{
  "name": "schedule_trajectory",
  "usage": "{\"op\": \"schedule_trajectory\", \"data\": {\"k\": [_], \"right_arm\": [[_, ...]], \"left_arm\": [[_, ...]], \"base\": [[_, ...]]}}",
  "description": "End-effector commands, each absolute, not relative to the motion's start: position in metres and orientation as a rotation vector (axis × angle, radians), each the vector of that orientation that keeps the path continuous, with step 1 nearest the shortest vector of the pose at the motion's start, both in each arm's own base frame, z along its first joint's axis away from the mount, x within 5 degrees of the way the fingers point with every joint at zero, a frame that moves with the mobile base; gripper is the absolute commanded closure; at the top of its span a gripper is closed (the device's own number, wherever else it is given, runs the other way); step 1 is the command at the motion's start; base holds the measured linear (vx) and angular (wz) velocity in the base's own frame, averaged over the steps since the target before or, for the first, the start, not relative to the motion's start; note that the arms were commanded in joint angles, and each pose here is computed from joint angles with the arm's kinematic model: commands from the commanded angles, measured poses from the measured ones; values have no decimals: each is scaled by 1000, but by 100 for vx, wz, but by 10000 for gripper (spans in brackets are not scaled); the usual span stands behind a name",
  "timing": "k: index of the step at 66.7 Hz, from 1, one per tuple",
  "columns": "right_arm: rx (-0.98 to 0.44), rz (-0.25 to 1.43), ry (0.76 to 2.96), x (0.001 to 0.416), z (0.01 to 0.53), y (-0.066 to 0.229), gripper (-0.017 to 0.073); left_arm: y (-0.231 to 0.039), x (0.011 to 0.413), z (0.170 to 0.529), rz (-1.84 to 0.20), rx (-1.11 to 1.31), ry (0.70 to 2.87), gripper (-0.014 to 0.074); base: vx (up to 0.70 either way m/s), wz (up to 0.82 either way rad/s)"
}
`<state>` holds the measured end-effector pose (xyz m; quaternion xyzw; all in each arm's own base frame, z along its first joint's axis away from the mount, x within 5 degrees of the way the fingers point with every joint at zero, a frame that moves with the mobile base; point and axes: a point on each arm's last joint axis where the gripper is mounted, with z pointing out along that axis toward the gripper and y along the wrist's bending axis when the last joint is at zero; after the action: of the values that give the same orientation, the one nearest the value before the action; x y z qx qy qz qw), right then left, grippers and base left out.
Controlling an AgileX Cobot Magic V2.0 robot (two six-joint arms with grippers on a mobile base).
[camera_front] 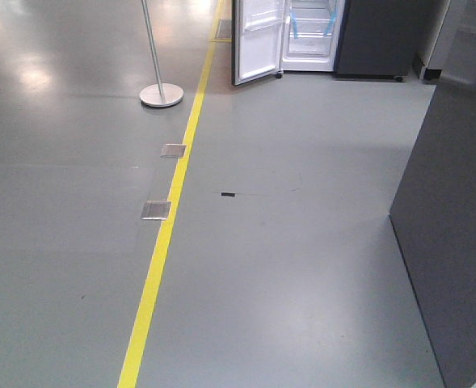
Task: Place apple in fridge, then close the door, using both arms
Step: 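Drive the base toward the open refrigerator holding the apple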
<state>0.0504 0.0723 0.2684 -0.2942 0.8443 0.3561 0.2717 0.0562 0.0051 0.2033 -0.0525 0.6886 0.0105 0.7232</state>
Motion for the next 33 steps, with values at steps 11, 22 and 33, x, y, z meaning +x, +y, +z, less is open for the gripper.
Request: {"op": "schedule_trajectory", "data": {"k": [11,22,33], "right_arm": [[-772,1014,2203,51,280,76,429],[-772,1014,2203,51,280,76,429],[-772,1014,2203,51,280,76,429]], "left_arm": [[4,53,217,10,-107,1411,600],[4,53,217,10,-107,1411,600],[4,53,217,10,-107,1411,600]], "base": [[21,-8],[22,-3],[24,3]]}}
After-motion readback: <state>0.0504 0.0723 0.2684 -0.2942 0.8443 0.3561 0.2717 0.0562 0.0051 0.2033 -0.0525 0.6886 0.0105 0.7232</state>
